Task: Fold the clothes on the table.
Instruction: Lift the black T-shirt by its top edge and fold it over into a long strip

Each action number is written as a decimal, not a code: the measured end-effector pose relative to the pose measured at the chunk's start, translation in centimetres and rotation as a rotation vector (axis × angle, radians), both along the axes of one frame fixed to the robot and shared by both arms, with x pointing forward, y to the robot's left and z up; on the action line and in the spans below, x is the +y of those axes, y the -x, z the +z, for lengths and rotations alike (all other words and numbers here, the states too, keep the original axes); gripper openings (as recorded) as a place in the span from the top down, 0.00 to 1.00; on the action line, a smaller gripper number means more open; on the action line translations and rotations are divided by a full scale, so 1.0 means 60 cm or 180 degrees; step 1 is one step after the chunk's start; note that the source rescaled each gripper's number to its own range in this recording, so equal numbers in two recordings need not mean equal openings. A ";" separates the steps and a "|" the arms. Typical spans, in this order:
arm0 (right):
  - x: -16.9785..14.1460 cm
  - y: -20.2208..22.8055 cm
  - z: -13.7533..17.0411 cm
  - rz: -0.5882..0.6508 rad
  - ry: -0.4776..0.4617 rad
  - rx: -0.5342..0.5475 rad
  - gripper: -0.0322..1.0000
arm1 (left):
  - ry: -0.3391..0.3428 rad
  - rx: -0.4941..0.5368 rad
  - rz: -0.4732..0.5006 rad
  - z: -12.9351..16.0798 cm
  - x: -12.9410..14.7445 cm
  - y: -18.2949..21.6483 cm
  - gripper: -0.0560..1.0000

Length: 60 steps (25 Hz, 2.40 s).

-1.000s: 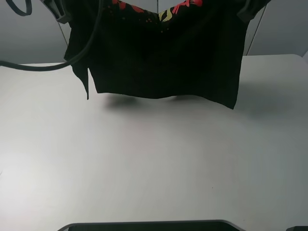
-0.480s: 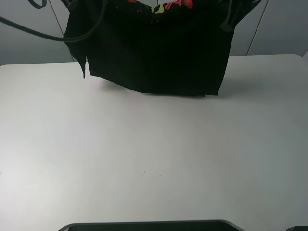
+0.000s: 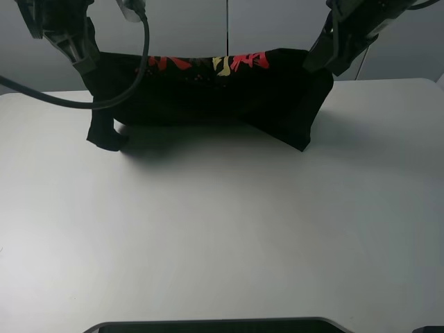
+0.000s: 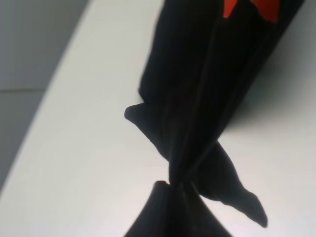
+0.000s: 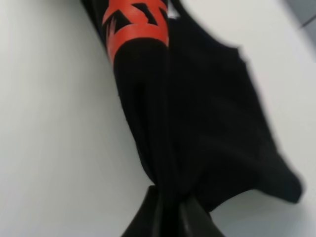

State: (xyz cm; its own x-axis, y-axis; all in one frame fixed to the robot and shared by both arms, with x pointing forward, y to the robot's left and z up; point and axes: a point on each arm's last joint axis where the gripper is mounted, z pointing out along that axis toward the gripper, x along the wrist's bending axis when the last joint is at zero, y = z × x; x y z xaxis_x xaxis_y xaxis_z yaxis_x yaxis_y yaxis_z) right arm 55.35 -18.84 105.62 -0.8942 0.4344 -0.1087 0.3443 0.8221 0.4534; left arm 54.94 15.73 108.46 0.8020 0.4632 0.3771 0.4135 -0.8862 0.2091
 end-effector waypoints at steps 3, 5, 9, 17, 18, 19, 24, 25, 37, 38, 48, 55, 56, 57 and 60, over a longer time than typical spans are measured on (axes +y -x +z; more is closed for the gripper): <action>0.002 0.022 -0.004 0.0071 -0.0020 0.0473 0.95 | -0.0005 0.0520 -0.0035 -0.009 -0.001 0.024 0.95; 0.004 0.034 -0.005 0.0093 -0.0073 0.0750 0.95 | 0.0069 0.0637 -0.0051 -0.010 -0.005 0.029 0.95; 0.008 0.048 -0.016 0.0026 -0.0191 0.1030 0.95 | 0.0251 0.0787 -0.0073 -0.015 -0.014 0.034 0.95; -0.005 0.082 -0.087 -0.0016 -0.0032 0.1384 0.95 | -0.0004 0.1453 -0.0184 -0.123 -0.021 0.032 0.95; -0.006 0.084 -0.094 -0.0012 -0.0018 0.1369 0.95 | -0.0054 0.1552 -0.0179 -0.139 -0.020 0.035 0.95; -0.008 0.087 -0.102 -0.0009 0.0006 0.1372 0.95 | -0.0102 0.1645 -0.0183 -0.153 -0.019 0.037 0.95; -0.012 0.092 -0.127 -0.0095 0.0034 0.1261 0.95 | -0.0225 0.1796 -0.0186 -0.181 -0.015 0.039 0.95; -0.012 0.089 -0.129 -0.0112 0.0039 0.1222 0.95 | -0.0264 0.1779 -0.0195 -0.181 -0.014 0.038 0.95; -0.014 0.023 -0.138 -0.0417 0.0000 -0.0013 0.95 | -0.0280 0.0625 -0.0322 -0.177 -0.017 -0.017 0.95; -0.014 0.017 -0.143 -0.0428 0.0015 -0.0066 0.95 | -0.0280 0.0485 -0.0311 -0.175 -0.017 -0.023 0.95; -0.016 -0.027 -0.225 -0.0481 0.0233 -0.0302 0.95 | -0.0252 -0.0379 -0.0409 -0.160 -0.018 -0.064 0.95; -0.019 -0.045 -0.234 -0.0600 0.0267 -0.0607 0.95 | -0.0293 -0.0279 -0.0167 -0.209 0.028 -0.101 0.95; -0.020 -0.047 -0.232 -0.0616 0.0266 -0.0654 0.95 | -0.0267 -0.0292 -0.0162 -0.215 0.030 -0.105 0.95; -0.020 -0.049 -0.232 -0.0620 0.0269 -0.0690 0.95 | -0.0234 -0.0327 -0.0171 -0.217 0.029 -0.108 0.95; -0.021 -0.053 -0.229 -0.0634 0.0279 -0.0794 0.95 | -0.0131 -0.0465 -0.0236 -0.220 0.023 -0.116 0.95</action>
State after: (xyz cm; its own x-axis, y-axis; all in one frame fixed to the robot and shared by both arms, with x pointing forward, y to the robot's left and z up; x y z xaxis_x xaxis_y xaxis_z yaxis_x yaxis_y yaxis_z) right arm 58.53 -20.11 91.88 -0.7337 0.5773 -0.3583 0.3893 0.7894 0.4746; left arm 61.91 17.11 95.24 0.7687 0.3866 0.5096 0.3146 -0.9222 0.2250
